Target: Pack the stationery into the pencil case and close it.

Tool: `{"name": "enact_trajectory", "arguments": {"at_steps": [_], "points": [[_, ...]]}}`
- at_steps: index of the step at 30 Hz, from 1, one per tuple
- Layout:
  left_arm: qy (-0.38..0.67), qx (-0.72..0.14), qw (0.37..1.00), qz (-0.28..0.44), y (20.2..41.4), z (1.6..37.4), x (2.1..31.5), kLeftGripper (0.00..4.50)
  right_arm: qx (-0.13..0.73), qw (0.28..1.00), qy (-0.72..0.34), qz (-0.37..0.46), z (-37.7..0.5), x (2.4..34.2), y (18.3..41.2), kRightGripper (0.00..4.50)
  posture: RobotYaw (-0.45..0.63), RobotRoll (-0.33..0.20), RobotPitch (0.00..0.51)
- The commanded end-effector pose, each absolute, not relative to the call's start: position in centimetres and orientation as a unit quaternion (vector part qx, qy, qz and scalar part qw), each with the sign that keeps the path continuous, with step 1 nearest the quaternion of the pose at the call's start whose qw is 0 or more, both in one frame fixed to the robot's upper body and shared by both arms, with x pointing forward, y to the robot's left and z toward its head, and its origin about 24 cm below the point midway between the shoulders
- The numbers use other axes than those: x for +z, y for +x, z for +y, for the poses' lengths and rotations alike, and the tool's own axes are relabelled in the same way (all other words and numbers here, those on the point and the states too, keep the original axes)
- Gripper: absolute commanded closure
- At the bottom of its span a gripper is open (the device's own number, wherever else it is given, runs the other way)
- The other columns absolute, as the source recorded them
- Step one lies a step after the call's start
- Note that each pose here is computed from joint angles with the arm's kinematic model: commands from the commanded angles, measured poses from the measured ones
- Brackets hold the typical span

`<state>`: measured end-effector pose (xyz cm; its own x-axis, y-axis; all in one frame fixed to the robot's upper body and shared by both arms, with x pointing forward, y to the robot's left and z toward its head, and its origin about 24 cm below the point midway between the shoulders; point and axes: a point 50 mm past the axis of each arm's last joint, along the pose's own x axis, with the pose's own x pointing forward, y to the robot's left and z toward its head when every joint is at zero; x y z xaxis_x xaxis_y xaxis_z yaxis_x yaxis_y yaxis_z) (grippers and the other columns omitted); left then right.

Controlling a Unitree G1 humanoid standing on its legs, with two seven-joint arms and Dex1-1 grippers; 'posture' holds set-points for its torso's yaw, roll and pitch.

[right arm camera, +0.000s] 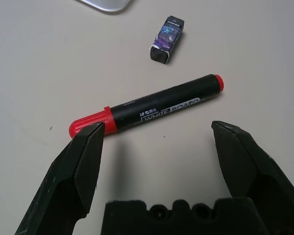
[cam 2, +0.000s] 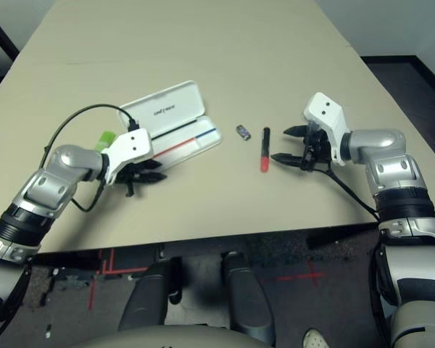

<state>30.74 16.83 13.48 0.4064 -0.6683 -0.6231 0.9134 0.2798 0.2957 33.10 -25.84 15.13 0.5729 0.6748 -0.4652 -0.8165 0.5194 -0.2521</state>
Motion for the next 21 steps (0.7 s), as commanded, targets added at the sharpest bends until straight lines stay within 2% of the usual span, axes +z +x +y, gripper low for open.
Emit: {"name": "enact_trajectory", "arguments": {"at_steps": [1, 11, 21], "points": [[0.324, -0.527, 0.758, 0.206, 30.4, 17.1, 13.0, 4.47, 0.44, 0.855, -0.231, 0.149, -25.5, 15.1, 33.0, 0.0, -0.02, 0.0, 0.183], [0.364, -0.585, 0.705, 0.172, 28.6, 16.4, 14.6, 4.47, 0.476, 0.838, -0.217, 0.157, -24.7, 14.9, 32.9, 0.0, 0.0, 0.0, 0.181], [0.391, -0.611, 0.666, 0.171, 27.0, 17.0, 14.3, 4.47, 0.549, 0.792, -0.179, 0.195, -23.5, 14.8, 31.7, 0.0, 0.02, 0.0, 0.183]]}}
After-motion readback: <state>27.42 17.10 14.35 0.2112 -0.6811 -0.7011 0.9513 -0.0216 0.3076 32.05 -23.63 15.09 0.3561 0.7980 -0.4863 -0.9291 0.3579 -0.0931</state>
